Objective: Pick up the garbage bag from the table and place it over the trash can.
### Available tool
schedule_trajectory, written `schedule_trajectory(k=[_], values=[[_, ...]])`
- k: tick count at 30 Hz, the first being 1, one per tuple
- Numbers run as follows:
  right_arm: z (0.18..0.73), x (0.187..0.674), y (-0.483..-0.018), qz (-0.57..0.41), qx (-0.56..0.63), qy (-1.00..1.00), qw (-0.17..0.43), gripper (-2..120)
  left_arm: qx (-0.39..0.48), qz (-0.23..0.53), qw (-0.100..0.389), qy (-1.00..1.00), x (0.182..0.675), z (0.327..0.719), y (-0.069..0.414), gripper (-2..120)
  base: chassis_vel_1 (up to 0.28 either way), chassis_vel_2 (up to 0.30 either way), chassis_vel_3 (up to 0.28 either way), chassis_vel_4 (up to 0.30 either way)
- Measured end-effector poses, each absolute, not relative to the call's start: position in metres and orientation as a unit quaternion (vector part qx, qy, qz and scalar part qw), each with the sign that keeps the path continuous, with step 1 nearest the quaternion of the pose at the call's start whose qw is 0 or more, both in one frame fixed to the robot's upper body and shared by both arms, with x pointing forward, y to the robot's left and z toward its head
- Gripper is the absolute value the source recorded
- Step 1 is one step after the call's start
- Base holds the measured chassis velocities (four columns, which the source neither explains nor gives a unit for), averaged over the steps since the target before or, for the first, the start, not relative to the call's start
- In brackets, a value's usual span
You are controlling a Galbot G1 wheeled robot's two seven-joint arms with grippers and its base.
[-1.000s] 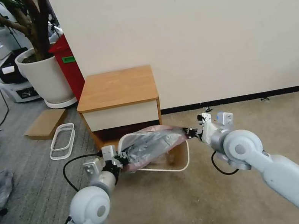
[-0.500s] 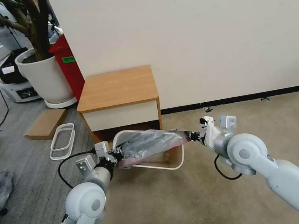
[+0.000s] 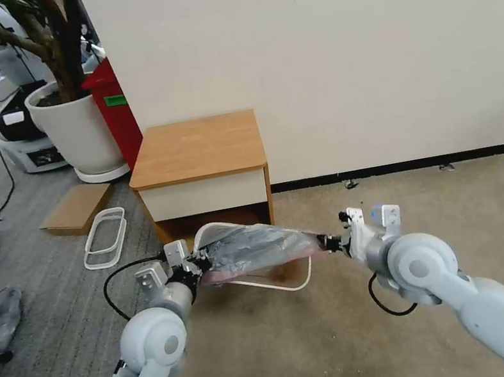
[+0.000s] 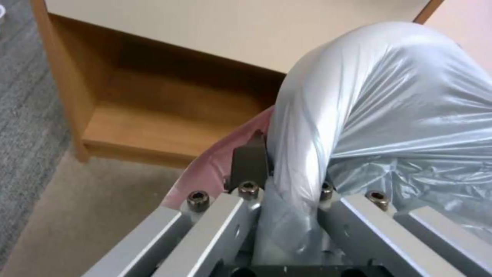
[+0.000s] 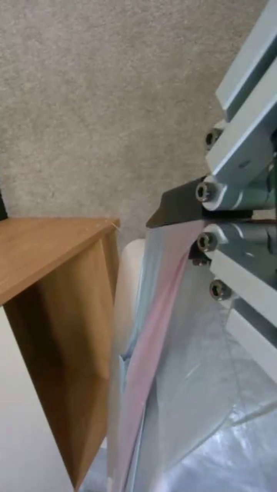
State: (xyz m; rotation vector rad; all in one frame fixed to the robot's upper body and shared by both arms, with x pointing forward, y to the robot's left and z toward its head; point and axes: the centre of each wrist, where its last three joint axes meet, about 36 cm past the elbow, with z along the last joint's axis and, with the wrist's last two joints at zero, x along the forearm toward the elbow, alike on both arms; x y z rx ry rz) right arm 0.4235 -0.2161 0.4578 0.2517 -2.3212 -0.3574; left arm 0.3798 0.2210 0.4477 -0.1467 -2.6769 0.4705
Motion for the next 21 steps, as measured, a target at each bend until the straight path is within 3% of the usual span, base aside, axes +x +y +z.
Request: schedule_trajectory(k=[11, 16, 20, 21], values=[[0.451, 0.416, -0.208, -0.124, 0.108, -0.906, 0.390, 0, -0.041, 0.188, 0.206, -0.959, 0.382, 0.446, 0.216, 2, 0.000, 0.000, 0.000, 0.000], [0.447, 0.412, -0.203, -0.115, 0.111, -0.907, 0.390, 17, -0.039, 0.196, 0.203, -0.959, 0.382, 0.446, 0.212, 2, 0.000, 0.000, 0.000, 0.000], [0.432, 0.404, -0.198, -0.067, 0.115, -0.929, 0.344, 37, -0.034, 0.197, 0.202, -0.959, 0.382, 0.446, 0.214, 2, 0.000, 0.000, 0.000, 0.000], [0.432, 0.404, -0.198, -0.067, 0.115, -0.929, 0.344, 37, -0.034, 0.197, 0.202, -0.959, 0.382, 0.446, 0.214, 2, 0.000, 0.000, 0.000, 0.000]])
